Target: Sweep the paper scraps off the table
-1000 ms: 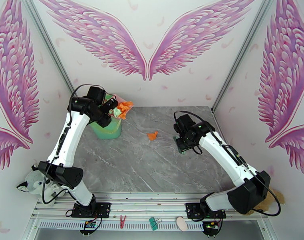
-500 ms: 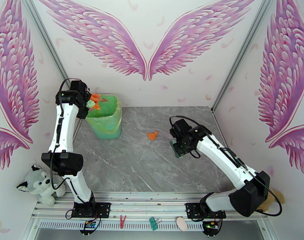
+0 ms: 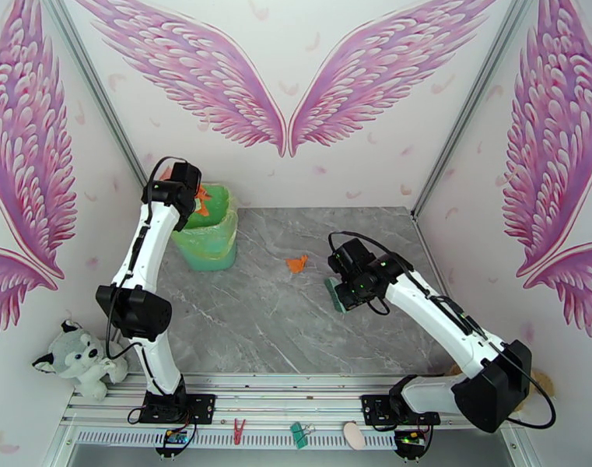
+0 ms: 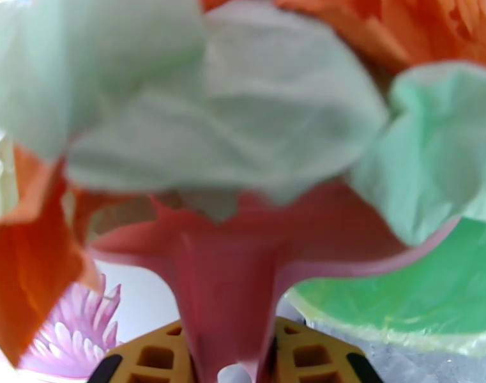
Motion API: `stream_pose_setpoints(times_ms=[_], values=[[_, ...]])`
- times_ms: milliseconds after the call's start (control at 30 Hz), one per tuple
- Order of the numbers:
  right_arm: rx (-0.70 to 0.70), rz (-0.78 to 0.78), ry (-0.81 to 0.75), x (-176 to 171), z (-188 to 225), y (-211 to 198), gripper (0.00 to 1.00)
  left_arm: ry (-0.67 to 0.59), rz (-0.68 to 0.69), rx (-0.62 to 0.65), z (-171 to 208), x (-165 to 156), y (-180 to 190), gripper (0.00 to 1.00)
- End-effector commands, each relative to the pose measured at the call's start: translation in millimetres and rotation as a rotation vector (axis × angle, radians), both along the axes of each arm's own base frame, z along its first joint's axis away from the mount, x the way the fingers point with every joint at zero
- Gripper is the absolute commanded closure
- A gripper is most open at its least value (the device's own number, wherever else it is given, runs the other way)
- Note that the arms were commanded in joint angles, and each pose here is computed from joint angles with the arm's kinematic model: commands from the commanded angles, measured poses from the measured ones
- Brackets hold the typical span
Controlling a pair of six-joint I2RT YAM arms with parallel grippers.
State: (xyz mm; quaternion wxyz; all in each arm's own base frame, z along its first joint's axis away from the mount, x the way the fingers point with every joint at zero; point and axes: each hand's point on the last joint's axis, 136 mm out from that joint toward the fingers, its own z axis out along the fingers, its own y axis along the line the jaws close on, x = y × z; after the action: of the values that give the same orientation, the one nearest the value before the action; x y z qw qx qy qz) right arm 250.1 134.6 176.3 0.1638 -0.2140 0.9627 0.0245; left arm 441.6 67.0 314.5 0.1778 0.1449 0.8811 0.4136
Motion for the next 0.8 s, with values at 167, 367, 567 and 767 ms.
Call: stream_pose_setpoints(times_ms=[167, 367, 567, 767], values=[[0.060, 0.017, -0.056, -7.4, 9.8, 4.5, 1.00, -0.062, -0.022, 0.302, 40.8, 21.4, -9.4, 1.00], [0.065, 0.012, -0.076, -8.6, 13.2, 2.6, 1.00, -0.047, -0.071, 0.470, 41.6, 34.3, -24.4, 1.00], [0.073, 0.011, -0.085, -10.8, 14.2, 1.7, 1.00, -0.056, -0.116, 0.554, 35.9, 36.0, -27.9, 1.00], [0.079, 0.014, -0.088, -10.1, 14.7, 3.0, 1.00, -0.063, -0.102, 0.554, 38.1, 28.8, -19.1, 1.00]])
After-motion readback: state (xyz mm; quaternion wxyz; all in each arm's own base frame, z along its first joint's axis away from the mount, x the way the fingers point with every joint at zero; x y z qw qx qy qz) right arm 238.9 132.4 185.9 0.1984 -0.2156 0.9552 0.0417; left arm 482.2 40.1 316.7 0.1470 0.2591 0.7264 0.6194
